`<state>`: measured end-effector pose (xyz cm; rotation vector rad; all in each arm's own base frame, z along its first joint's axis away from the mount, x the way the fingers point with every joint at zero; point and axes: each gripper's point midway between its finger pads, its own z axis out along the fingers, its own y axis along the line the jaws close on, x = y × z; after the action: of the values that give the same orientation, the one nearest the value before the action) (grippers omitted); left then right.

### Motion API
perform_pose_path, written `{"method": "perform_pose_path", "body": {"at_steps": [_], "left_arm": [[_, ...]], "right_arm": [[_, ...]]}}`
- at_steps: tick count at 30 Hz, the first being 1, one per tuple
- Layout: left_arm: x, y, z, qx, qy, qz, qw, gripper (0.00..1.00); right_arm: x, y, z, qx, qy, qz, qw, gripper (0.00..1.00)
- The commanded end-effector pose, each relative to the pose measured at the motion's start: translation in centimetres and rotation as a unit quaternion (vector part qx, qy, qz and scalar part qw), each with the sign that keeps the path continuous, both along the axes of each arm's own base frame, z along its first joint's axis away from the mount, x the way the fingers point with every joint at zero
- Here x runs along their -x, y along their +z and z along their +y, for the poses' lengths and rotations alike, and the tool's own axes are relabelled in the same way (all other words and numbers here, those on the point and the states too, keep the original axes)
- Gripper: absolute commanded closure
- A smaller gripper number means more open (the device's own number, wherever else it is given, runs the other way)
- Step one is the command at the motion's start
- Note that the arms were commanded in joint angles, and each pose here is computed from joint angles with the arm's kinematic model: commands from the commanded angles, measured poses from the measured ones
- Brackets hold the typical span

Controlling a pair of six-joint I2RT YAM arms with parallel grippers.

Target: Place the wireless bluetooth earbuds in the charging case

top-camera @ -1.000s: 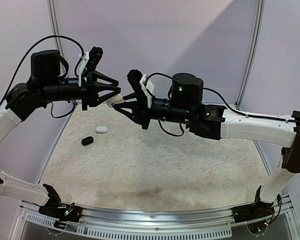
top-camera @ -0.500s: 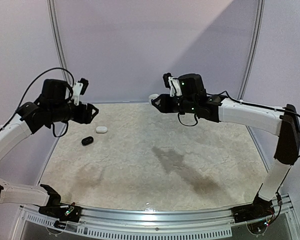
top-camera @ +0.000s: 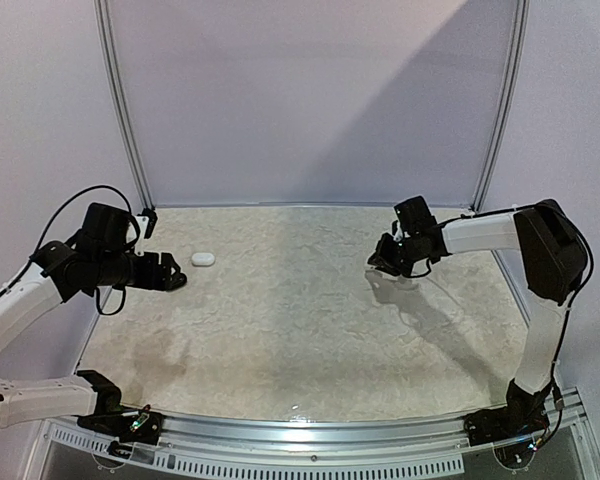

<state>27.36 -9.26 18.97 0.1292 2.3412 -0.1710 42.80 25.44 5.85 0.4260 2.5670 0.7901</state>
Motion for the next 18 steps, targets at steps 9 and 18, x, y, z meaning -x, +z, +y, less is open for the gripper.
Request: {"method": "perform_pose_path", "body": {"at_steps": [9,18], "left_arm": [[-0.5,-0.1,0.2,0.008,0.009,0.0,1.0,0.14],[-0.6,0.6,0.6,0.005,0.01,-0.017,1.0,0.14]], "right_arm": [[2.2,-6.0,-5.4,0.019,-0.01,0.108,0.994,0.53],[1.1,0.1,-10.2,0.167,-0.022,0.07,0.983,0.01]]}}
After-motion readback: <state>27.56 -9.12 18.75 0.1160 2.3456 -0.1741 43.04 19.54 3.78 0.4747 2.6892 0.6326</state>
